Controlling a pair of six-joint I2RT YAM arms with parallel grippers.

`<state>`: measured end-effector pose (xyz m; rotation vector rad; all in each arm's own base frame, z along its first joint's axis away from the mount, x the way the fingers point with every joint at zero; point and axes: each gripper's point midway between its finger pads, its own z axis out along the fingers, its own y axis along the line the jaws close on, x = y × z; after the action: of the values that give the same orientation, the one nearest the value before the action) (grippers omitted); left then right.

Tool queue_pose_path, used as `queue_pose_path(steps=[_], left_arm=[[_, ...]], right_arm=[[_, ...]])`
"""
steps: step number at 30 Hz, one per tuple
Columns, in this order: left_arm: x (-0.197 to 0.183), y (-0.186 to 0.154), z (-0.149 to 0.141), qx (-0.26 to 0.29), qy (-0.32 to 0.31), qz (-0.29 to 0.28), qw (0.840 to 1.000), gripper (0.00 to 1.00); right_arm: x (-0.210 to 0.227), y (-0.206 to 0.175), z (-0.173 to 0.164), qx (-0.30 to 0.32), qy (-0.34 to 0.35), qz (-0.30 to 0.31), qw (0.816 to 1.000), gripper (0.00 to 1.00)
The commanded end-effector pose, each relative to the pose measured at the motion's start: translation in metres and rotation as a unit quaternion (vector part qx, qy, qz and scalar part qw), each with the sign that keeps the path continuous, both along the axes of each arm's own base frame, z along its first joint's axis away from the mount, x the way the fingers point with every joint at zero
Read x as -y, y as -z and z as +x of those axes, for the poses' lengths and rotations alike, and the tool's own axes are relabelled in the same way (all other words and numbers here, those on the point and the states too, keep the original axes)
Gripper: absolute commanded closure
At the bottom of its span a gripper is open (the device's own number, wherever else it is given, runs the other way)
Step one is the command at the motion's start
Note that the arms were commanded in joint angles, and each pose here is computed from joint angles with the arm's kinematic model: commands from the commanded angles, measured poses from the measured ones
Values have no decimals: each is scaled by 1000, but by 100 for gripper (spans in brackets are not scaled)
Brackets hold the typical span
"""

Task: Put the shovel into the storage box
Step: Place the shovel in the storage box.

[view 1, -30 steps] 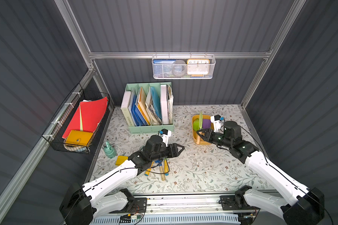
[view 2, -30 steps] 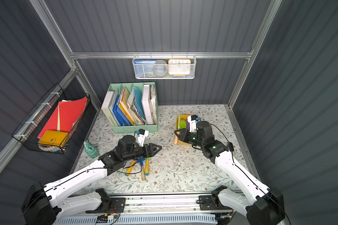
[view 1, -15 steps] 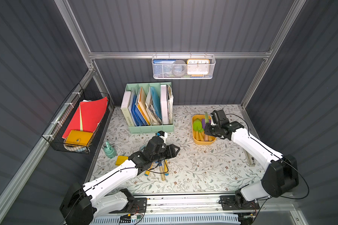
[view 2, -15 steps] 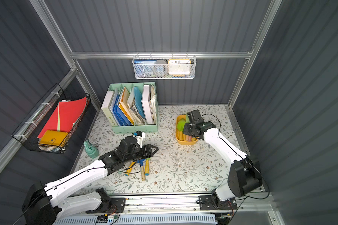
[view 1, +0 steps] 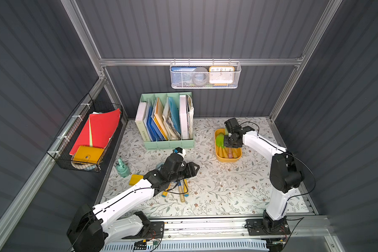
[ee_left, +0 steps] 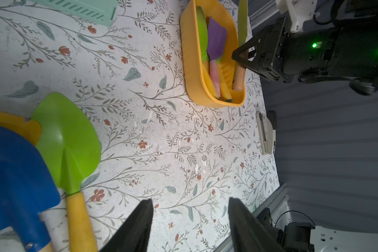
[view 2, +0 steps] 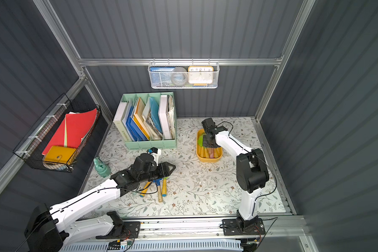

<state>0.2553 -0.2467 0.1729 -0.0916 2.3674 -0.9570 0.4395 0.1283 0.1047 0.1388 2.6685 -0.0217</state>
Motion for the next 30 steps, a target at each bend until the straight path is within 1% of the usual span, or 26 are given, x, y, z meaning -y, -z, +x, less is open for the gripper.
queue_pose_path(steps=[1, 8, 16, 18, 22, 24, 26, 30], left_arm=[[-8, 13, -1, -18, -16, 14, 1000, 40], [-9, 16, 0, -22, -18, 16, 999, 40], [-10, 21, -1, -27, -20, 15, 999, 40], [-11, 22, -1, -27, -22, 16, 999, 40], [-12, 24, -2, -29, -24, 16, 999, 40], [-13, 24, -2, -28, -25, 16, 999, 40], [-14, 24, -3, -28, -26, 16, 999, 40], [-20, 25, -1, -31, -42, 23, 998, 40]], right_arm=[[1, 6, 1, -16, -3, -11, 1000, 81], [0, 32, -2, -48, -8, -32, 998, 81], [-3, 45, -4, -61, -10, -47, 997, 78], [-4, 47, -4, -63, -9, -47, 997, 76], [-7, 46, -4, -65, -6, -46, 997, 60], [-8, 43, -4, -64, -6, -44, 997, 56], [-9, 38, -5, -61, -7, -43, 997, 54], [-10, 23, -5, -47, -8, -38, 998, 54]])
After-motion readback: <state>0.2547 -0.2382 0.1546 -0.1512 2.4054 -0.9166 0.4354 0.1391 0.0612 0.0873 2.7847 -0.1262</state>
